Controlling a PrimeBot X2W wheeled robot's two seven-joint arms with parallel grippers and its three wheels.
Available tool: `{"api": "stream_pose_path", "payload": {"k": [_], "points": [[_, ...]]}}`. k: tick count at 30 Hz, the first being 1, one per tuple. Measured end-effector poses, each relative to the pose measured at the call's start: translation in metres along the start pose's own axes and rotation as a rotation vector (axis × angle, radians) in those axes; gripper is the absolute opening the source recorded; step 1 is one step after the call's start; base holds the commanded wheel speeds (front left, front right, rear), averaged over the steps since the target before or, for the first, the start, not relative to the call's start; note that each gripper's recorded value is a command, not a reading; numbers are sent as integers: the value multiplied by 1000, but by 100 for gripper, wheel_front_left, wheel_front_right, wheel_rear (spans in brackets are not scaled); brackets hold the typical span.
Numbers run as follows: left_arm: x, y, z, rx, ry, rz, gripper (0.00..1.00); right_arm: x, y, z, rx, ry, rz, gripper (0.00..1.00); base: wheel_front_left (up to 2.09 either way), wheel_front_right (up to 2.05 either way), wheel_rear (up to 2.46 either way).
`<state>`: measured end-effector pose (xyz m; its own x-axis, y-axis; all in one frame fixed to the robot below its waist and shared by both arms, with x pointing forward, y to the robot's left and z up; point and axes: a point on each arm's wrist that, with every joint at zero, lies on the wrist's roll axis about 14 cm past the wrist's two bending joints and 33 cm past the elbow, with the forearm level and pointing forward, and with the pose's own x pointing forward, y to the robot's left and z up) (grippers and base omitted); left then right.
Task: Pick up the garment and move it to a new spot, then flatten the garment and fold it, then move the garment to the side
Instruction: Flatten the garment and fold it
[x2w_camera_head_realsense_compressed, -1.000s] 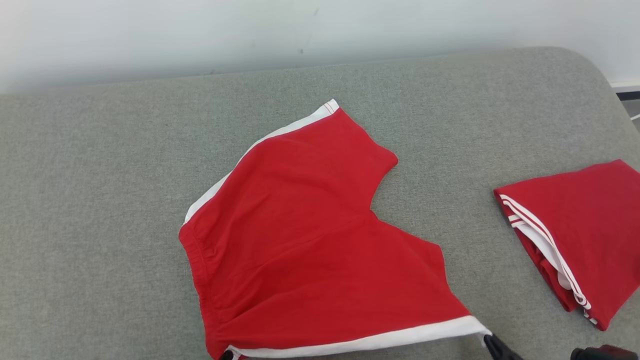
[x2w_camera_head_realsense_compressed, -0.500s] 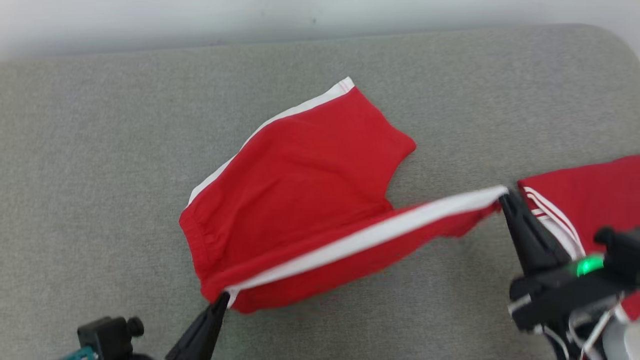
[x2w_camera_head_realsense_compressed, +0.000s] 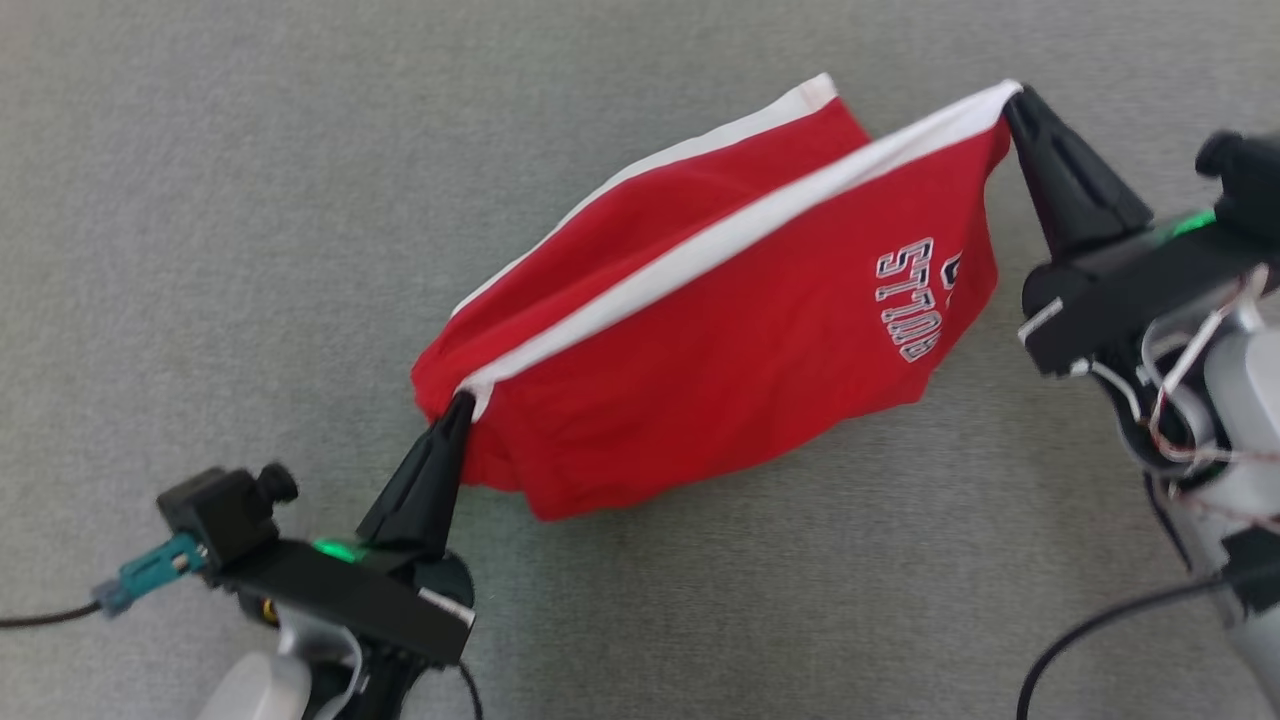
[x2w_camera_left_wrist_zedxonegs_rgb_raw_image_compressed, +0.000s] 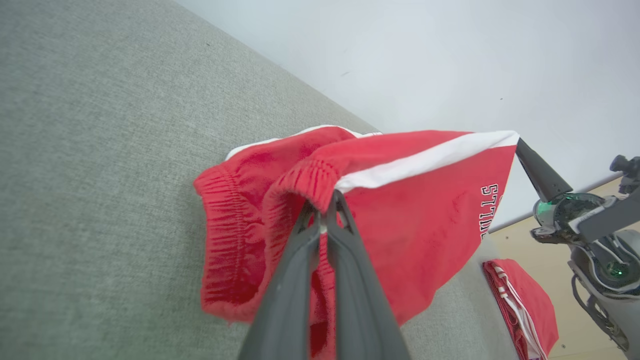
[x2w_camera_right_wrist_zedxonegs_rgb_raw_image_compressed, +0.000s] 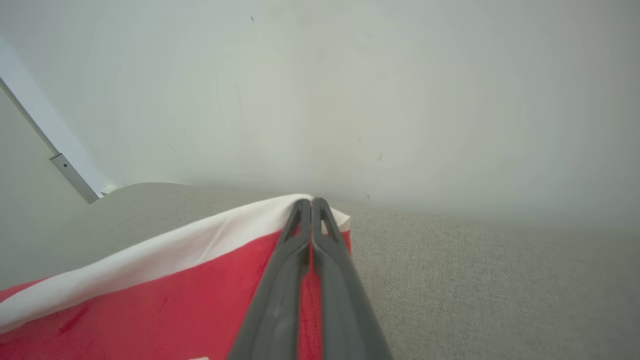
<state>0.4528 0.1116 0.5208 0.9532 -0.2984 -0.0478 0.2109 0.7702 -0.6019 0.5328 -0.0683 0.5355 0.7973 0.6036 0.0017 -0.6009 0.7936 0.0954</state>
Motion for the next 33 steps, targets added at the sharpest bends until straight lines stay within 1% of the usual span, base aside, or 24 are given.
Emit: {"api": "stream_pose_path", "payload": {"k": [6,12,14,20,27,28,29,30,31,32,33], "points": [[18,15,6,-5,-42,27,0,42,-13,-32,-3,81,29,0,0,0,0],[32,29,0,-22,-44,43,0,70,-20,-69,4,169,51,0,0,0,0],[37,37,-2,-2,-38,63,0,78,-20,-79,8,189,61,0,0,0,0],[46,49,-11,-2,-28,88,0,91,-19,-107,17,245,78,0,0,0,0],[48,50,-12,4,-31,88,0,97,-28,-111,-23,258,62,0,0,0,0],[48,50,-11,2,-33,89,0,97,-29,-111,-28,254,59,25,0,0,0],[48,49,-10,-1,-39,89,0,96,-30,-110,-34,256,52,100,0,0,0],[47,49,-9,0,-42,90,8,96,-30,-109,-39,253,49,100,0,0,0],[46,47,-6,2,-53,89,70,95,-31,-105,-42,242,43,100,0,0,0],[45,47,-3,7,-66,89,100,94,-32,-102,-49,235,39,100,0,0,0],[44,47,-1,19,-73,94,100,93,-33,-99,-51,225,35,100,0,0,0]]}}
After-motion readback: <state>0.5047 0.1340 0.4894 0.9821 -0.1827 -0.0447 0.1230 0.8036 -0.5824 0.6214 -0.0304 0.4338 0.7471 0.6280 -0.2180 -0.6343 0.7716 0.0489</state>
